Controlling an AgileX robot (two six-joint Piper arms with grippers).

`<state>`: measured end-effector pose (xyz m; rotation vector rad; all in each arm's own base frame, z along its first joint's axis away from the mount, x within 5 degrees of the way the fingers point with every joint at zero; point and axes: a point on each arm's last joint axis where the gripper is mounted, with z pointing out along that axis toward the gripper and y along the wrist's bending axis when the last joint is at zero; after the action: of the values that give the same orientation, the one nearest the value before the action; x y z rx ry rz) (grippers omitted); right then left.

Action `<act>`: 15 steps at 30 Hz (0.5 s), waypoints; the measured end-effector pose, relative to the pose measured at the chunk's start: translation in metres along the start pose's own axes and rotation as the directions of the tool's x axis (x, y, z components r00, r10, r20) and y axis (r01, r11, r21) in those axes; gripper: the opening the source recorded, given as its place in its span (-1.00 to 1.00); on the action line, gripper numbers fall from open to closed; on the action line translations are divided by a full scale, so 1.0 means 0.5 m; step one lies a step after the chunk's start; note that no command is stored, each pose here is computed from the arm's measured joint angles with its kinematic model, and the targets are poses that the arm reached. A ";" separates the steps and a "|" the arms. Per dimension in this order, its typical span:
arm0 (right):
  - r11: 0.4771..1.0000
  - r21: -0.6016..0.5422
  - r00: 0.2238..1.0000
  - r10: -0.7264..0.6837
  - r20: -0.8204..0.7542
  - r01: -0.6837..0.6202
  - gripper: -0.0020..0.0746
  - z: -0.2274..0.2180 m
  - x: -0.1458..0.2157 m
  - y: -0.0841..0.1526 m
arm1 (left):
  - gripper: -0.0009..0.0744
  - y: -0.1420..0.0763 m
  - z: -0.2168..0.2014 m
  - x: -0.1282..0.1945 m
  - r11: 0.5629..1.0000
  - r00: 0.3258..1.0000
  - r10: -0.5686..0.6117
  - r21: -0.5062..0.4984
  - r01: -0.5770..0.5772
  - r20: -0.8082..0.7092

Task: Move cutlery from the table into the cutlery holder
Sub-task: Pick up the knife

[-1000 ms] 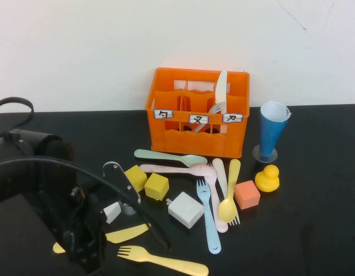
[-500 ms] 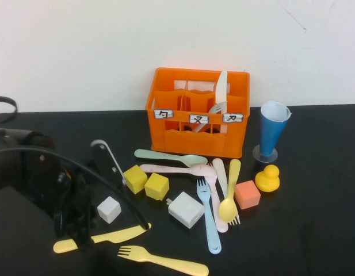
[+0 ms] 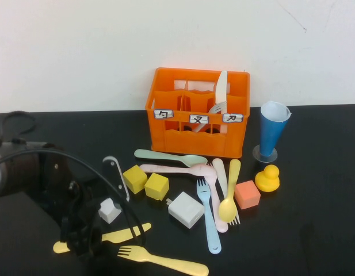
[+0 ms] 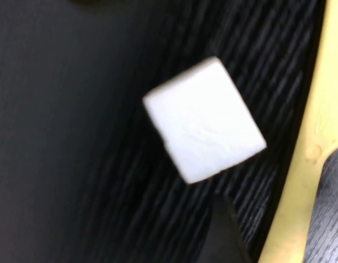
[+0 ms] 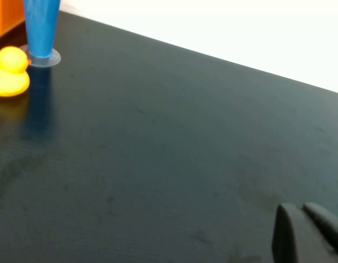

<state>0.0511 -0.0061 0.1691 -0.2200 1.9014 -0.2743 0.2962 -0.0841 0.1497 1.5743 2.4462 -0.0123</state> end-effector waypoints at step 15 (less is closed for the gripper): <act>1.000 0.000 1.000 0.000 0.000 0.000 -0.95 0.000 0.000 0.000 | 0.09 0.000 0.040 0.004 0.998 0.998 0.027 0.064 -0.023 -0.048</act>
<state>0.0511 -0.0061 0.1691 -0.2200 1.9014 -0.2743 0.2992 -0.0850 0.1300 1.6506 2.4867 -0.0484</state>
